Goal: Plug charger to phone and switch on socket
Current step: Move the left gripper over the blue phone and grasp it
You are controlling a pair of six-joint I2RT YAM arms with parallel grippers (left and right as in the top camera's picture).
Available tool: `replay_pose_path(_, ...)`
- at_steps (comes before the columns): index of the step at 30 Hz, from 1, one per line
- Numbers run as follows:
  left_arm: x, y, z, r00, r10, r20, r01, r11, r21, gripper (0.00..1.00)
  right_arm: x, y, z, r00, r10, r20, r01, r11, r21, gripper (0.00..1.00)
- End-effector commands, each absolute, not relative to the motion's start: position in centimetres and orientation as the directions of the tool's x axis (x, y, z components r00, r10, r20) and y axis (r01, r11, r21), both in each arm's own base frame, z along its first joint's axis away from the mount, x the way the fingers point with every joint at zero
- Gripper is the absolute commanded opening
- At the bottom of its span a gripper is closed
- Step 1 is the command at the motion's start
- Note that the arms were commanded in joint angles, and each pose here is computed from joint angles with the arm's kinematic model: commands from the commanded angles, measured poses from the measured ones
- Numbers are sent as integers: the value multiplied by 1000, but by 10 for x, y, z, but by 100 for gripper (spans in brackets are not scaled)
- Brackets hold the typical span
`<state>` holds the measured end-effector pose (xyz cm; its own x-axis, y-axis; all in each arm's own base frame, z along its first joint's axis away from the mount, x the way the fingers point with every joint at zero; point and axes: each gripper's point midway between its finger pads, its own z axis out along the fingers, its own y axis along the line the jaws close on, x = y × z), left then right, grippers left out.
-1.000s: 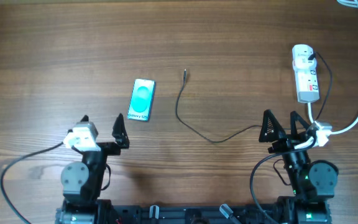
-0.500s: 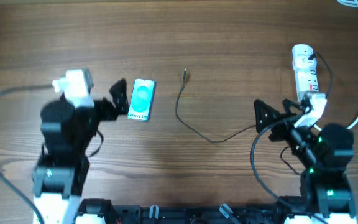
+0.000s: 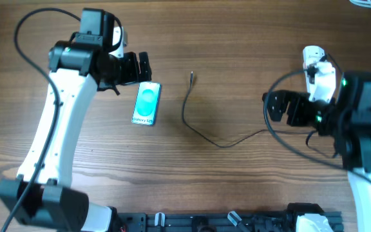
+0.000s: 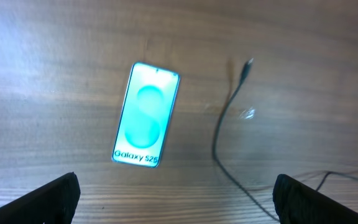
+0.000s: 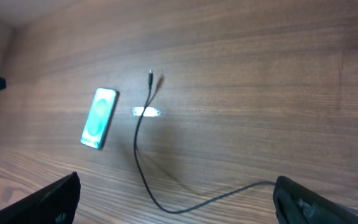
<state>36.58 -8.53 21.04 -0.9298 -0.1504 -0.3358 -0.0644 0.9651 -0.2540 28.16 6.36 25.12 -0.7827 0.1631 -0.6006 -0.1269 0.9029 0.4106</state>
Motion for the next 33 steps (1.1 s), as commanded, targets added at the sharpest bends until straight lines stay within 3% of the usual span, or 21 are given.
replay_pose_path(1,377,-88,192,-944,-150,-293,-78,967,-243,100,300,65,246,-793,113,-599,-165,907,388,100)
replay_pose_path(5,383,-92,174,-955,-147,-258,-81,965,-251,100,316,67,229,-824,141,-549,-131,895,427,100)
replay_pose_path(11,390,-84,124,-982,-77,-171,-53,989,-137,100,321,67,205,-869,139,-476,-97,894,437,100)
replay_pose_path(14,393,-88,97,-991,28,-128,43,993,-112,100,322,66,204,-869,139,-475,-92,898,430,100)
replay_pose_path(22,390,-99,44,-996,90,-23,92,992,-89,100,322,65,203,-870,139,-474,-90,899,428,100)
replay_pose_path(33,372,-92,3,-996,87,6,87,995,-51,100,322,65,203,-870,140,-472,-86,901,426,100)
